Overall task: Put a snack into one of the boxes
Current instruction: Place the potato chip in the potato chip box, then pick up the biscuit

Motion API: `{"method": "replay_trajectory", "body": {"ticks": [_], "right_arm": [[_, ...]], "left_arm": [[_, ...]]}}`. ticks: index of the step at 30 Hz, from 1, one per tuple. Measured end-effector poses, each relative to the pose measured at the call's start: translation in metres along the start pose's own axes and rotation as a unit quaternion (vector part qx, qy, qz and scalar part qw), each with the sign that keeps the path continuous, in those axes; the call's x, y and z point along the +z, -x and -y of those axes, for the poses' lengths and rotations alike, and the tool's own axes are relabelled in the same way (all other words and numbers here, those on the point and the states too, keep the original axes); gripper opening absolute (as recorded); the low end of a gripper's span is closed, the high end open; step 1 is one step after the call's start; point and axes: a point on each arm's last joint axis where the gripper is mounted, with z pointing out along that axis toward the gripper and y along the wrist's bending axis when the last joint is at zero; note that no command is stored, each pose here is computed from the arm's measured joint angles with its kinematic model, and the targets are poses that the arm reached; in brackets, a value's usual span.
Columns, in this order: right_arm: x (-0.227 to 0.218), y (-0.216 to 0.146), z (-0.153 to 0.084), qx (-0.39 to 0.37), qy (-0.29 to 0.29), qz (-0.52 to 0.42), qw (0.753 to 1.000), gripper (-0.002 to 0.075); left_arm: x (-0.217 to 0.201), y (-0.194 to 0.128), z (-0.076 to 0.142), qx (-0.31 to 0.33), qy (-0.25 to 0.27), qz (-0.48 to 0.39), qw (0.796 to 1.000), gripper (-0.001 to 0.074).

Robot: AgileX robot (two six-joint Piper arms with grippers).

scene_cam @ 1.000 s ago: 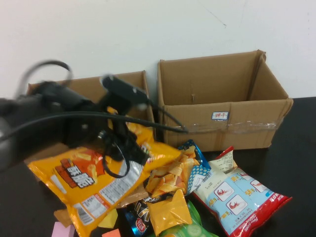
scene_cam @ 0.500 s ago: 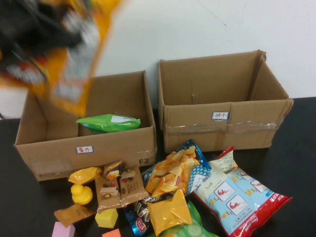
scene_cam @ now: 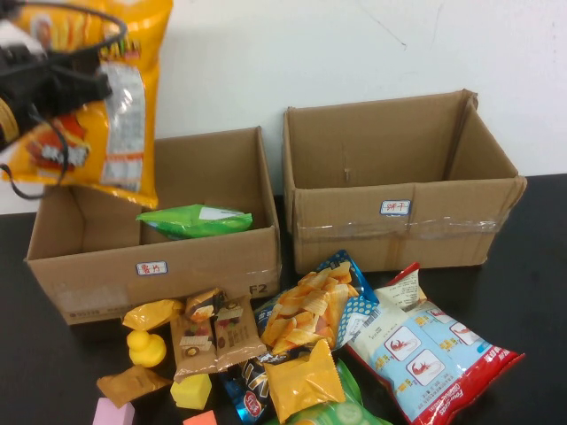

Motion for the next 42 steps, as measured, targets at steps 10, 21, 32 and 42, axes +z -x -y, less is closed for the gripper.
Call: {"method": "replay_trajectory", "body": {"ticks": [10,21,32,42], "right_arm": [[0.0,0.0,0.0,0.0,0.0,0.0,1.0,-0.0001],[0.0,0.0,0.0,0.0,0.0,0.0,1.0,-0.0001],[0.0,0.0,0.0,0.0,0.0,0.0,1.0,-0.0001],[0.0,0.0,0.0,0.0,0.0,0.0,1.0,-0.0001]], "left_arm": [[0.047,-0.065,-0.019,0.06,-0.052,0.011,0.997,0.0174],[0.06,-0.1,-0.031,0.022,-0.031,-0.035,0.999,0.0604],[-0.011,0.008,0.012,0.059,-0.036,0.009,0.998,0.0482],[-0.124,0.006,0.066,0.073,-0.073,0.048,0.994,0.0015]]}}
